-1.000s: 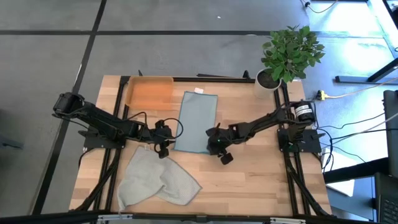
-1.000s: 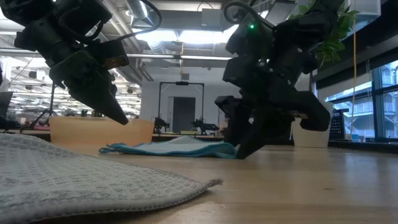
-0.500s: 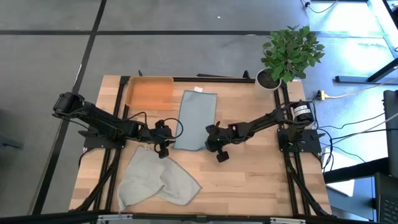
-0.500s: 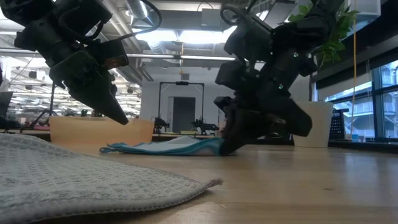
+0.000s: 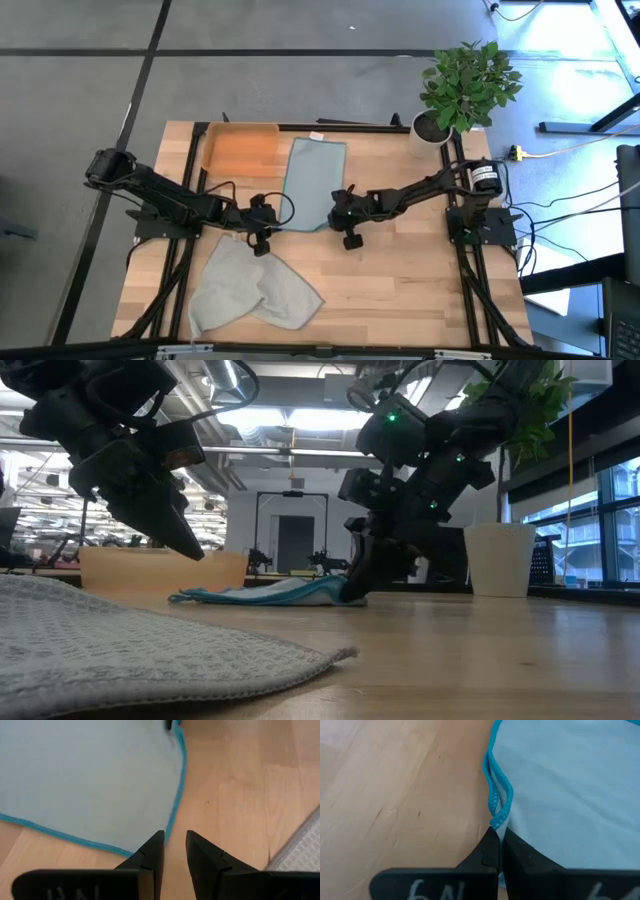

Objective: Roll microfiber towels into tight, uniform cylinder then place into a basket
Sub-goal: Fold the blue microfiber cloth

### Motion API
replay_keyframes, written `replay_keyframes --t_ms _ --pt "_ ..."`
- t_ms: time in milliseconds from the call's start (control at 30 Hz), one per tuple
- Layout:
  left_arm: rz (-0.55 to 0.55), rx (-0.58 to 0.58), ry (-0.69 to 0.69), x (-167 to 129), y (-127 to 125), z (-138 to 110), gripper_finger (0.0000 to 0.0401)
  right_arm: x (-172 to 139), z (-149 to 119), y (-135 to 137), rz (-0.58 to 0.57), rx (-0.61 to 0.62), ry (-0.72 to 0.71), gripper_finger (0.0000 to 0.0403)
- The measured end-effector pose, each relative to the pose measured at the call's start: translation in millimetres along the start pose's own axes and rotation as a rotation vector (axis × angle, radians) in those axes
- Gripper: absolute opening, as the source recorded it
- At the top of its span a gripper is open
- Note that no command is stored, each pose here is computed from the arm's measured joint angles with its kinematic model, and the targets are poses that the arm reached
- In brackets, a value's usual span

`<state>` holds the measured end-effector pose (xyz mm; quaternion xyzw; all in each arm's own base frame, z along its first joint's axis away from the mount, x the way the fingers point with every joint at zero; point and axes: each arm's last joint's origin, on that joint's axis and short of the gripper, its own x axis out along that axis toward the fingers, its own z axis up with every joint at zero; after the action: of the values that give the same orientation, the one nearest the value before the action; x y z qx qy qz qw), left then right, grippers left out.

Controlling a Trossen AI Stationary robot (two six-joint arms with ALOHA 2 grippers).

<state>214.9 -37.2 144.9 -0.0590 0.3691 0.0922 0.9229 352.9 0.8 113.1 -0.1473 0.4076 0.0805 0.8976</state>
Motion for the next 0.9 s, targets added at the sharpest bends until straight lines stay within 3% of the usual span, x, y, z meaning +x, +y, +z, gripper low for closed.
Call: replay_keyframes --t_ms 467,667,900 --pt "0.012 0.032 0.046 9 0 -6 0.0092 0 4 -3 -0.001 0.005 -0.051 0.0006" --pt "0.087 0.217 0.077 17 1 -12 0.0101 -1 5 -3 0.0 0.005 -0.057 0.0007" --pt "0.115 0.3 0.102 23 2 -16 0.0102 -1 9 -6 -0.007 0.023 -0.069 0.0007"
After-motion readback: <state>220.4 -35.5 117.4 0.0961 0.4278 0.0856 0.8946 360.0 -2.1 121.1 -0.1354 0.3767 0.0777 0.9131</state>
